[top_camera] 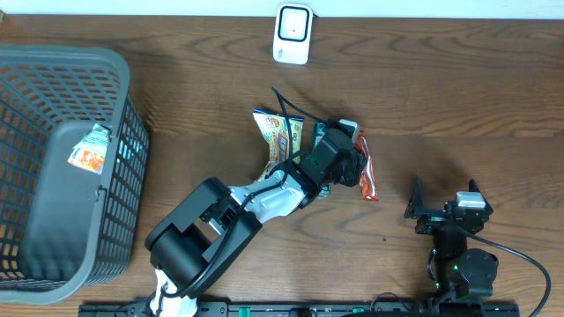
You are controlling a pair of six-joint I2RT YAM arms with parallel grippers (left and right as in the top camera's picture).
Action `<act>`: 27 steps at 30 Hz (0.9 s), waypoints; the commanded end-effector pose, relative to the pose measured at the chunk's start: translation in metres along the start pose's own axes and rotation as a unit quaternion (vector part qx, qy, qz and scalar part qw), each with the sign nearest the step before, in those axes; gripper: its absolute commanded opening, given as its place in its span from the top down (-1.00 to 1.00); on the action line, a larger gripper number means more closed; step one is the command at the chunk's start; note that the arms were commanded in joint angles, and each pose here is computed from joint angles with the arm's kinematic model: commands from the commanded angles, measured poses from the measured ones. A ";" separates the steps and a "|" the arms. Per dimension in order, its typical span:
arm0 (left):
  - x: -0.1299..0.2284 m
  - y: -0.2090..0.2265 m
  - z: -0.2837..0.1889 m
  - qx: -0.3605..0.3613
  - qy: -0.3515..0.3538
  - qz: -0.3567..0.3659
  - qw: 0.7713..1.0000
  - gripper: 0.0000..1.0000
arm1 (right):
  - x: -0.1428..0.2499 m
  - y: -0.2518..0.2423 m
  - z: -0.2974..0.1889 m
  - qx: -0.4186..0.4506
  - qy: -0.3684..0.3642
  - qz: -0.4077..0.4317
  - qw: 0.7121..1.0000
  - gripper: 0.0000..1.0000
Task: Scan the item barcode
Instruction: 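Carry the red bar to the table right of the teal bottle, then release the red bar and withdraw the left gripper toward the basket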
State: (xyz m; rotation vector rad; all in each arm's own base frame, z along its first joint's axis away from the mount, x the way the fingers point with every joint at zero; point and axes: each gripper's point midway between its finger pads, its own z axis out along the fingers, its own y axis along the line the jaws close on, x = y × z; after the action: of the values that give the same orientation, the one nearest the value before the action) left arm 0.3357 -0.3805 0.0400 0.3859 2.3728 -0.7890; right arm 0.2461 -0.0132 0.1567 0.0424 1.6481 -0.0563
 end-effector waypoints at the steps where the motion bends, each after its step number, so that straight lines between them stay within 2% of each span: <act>1: -0.007 -0.003 -0.007 -0.001 -0.009 0.004 1.000 -0.21 | 0.000 0.003 0.000 -0.006 0.000 -0.004 1.000 -0.99; 10: -0.013 -0.008 -0.020 -0.001 -0.008 0.004 1.000 -0.33 | 0.000 0.003 0.000 -0.006 0.000 -0.004 1.000 -0.99; 14: -0.017 -0.010 -0.025 0.000 -0.012 0.014 1.000 -0.47 | 0.000 0.003 0.000 -0.006 0.000 -0.004 1.000 -0.99; 21: -0.026 -0.010 -0.044 -0.007 -0.012 0.014 1.000 -0.53 | 0.000 0.003 0.000 -0.006 0.000 -0.004 1.000 -0.99; 27: -0.035 -0.005 -0.064 -0.017 -0.012 0.005 1.000 -0.90 | 0.000 0.003 0.000 -0.006 0.000 -0.004 1.000 -0.99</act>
State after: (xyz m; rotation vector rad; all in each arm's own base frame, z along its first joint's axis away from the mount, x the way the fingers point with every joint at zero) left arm 0.3272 -0.3561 0.0901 0.3924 2.3826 -0.7542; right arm 0.2460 -0.0132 0.1568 0.0424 1.6478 -0.0563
